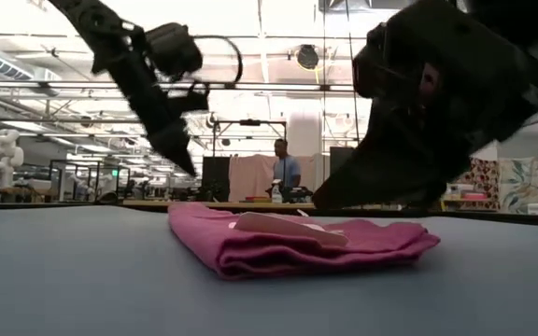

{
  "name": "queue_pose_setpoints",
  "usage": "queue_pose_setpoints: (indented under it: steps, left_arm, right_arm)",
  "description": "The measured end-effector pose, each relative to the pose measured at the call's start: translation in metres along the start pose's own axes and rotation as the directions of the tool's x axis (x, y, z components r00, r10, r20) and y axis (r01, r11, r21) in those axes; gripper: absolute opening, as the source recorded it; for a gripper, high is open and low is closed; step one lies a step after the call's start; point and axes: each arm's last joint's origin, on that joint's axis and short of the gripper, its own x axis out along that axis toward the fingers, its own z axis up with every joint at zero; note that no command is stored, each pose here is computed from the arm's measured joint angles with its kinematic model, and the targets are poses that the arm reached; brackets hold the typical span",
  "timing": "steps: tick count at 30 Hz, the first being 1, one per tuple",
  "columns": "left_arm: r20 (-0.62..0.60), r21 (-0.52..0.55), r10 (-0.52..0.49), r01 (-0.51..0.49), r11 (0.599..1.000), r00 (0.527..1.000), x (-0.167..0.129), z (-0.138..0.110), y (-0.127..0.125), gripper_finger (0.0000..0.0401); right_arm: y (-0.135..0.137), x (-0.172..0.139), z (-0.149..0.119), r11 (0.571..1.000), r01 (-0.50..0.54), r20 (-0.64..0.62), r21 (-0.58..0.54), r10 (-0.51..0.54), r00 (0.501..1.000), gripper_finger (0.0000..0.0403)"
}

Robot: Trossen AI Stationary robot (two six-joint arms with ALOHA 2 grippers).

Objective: Roll towel into tight, uniform cylinder
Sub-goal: Roll the pink towel

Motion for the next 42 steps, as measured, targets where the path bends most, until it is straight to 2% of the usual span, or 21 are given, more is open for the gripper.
queue_pose_setpoints:
  steps: [5,9,12,16,20,25,29,31,37,42]
  left_arm:
    - [0.056,-0.113,-0.115,0.121,0.986,0.992,-0.015,0.019,0.003,0.0121]
    - [-0.063,-0.223,-0.23,0.211,0.952,0.971,-0.018,0.008,-0.007,0.0121]
    - [-0.176,-0.232,-0.253,0.21,0.95,0.951,-0.018,-0.012,-0.023,0.0121]
    - [-0.221,-0.212,-0.245,0.199,0.957,0.944,-0.011,-0.038,-0.038,0.0121]
    - [-0.139,-0.221,-0.213,0.18,0.959,0.967,0.002,-0.052,-0.043,0.0121]
    - [-0.042,-0.162,-0.135,0.126,0.979,0.99,0.014,-0.048,-0.037,0.0121]
    - [0.031,-0.135,-0.093,0.097,0.986,0.995,0.024,-0.04,-0.024,0.0121]
    - [0.004,-0.116,-0.075,0.075,0.99,0.997,0.03,-0.044,-0.018,0.0121]
    - [-0.033,-0.095,-0.017,0.013,0.995,0.999,0.046,-0.045,0.002,0.0121]
    - [-0.005,-0.117,0.005,-0.005,0.993,1.0,0.033,-0.035,0.012,0.0121]
  right_arm:
    - [-0.007,-0.019,0.024,0.992,0.035,-0.052,-0.121,-0.041,0.998,0.0004]
    - [-0.016,-0.031,0.036,0.958,0.086,-0.078,-0.275,-0.112,0.991,0.0004]
    - [-0.02,-0.028,0.037,0.937,0.088,-0.085,-0.338,-0.123,0.989,0.0004]
    - [-0.024,-0.012,0.032,0.948,0.035,-0.109,-0.315,-0.073,0.991,0.0004]
    - [-0.023,0.005,0.024,0.962,-0.009,-0.077,-0.274,-0.012,0.997,0.0004]
    - [-0.028,0.021,0.005,0.986,0.01,-0.091,-0.168,-0.025,0.996,0.0004]
    - [-0.026,0.026,-0.002,1.0,0.023,-0.071,-0.011,-0.024,0.997,0.0004]
    - [-0.025,0.028,-0.005,0.998,0.029,-0.043,0.056,-0.027,0.999,0.0004]
    - [-0.019,0.027,-0.007,0.996,0.022,0.027,0.089,-0.025,0.999,0.0004]
    - [-0.009,0.028,-0.005,0.998,0.034,0.005,0.054,-0.034,0.999,0.0004]
